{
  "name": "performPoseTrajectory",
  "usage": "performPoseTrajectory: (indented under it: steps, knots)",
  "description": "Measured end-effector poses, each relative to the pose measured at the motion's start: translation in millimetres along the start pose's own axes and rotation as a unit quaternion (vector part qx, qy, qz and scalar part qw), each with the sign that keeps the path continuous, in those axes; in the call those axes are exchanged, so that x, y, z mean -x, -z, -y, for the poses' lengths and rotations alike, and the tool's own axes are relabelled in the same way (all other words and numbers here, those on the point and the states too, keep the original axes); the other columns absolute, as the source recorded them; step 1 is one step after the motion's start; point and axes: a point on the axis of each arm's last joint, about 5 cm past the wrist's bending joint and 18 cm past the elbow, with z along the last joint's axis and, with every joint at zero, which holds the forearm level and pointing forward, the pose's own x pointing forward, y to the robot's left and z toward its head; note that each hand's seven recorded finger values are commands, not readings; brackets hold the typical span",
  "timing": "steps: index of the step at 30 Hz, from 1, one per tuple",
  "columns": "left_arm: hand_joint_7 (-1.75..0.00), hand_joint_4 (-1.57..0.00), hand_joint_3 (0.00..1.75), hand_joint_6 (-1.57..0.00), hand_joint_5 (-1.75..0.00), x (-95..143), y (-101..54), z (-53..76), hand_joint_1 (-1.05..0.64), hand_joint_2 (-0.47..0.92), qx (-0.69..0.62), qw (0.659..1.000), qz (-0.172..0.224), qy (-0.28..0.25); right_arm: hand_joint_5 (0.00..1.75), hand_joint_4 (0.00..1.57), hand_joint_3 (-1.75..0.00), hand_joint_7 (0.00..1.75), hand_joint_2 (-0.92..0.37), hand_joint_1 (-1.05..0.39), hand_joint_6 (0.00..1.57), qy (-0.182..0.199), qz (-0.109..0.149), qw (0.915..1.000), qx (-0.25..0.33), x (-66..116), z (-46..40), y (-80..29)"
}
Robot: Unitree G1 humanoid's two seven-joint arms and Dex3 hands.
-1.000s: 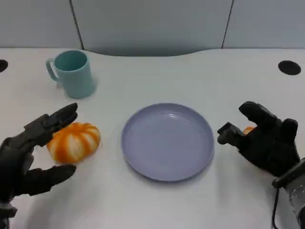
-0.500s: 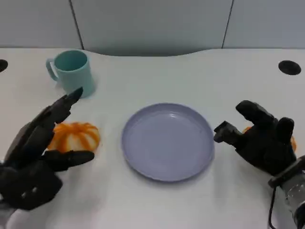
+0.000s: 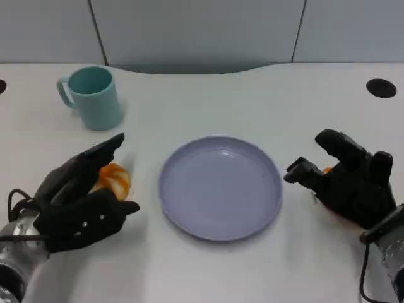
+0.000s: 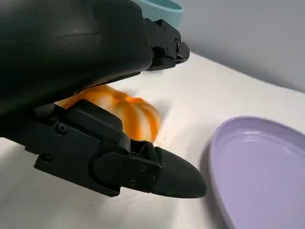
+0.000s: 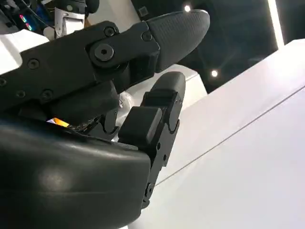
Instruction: Grasp the bread from the table and place it into the plate.
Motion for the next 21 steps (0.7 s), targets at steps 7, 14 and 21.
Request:
performPoseTrajectory:
  steps: [7, 14, 21]
  knots:
    - [-0.02, -0.01, 0.06, -0.07, -0.01, 1, 8.5, 3.0, -0.99, 0.90, -0.086, 0.994, -0.069, 0.010, 0.78, 0.83, -0.07, 0.01, -0.92, -0.50, 1.06, -0.004, 0.002, 1.0000, 0.007, 1.8, 0.5, -2.1]
    - [-0.01, -0.36, 0.01, -0.21, -0.87, 5, 14.5, 5.2, -0.17, 0.85, -0.131, 0.986, -0.094, -0.037, 0.85, 0.82, -0.04, 0.01, -0.92, -0.48, 1.07, 0.002, -0.004, 1.0000, 0.002, 6.6, 2.5, -6.5]
    - [-0.03, -0.90, 0.01, -0.39, -0.78, 8, 17.5, 5.9, -0.04, 0.82, -0.135, 0.983, -0.099, -0.077, 0.90, 0.79, -0.05, 0.00, -0.92, -0.49, 1.06, 0.000, -0.004, 1.0000, 0.000, 6.1, 2.4, -7.0]
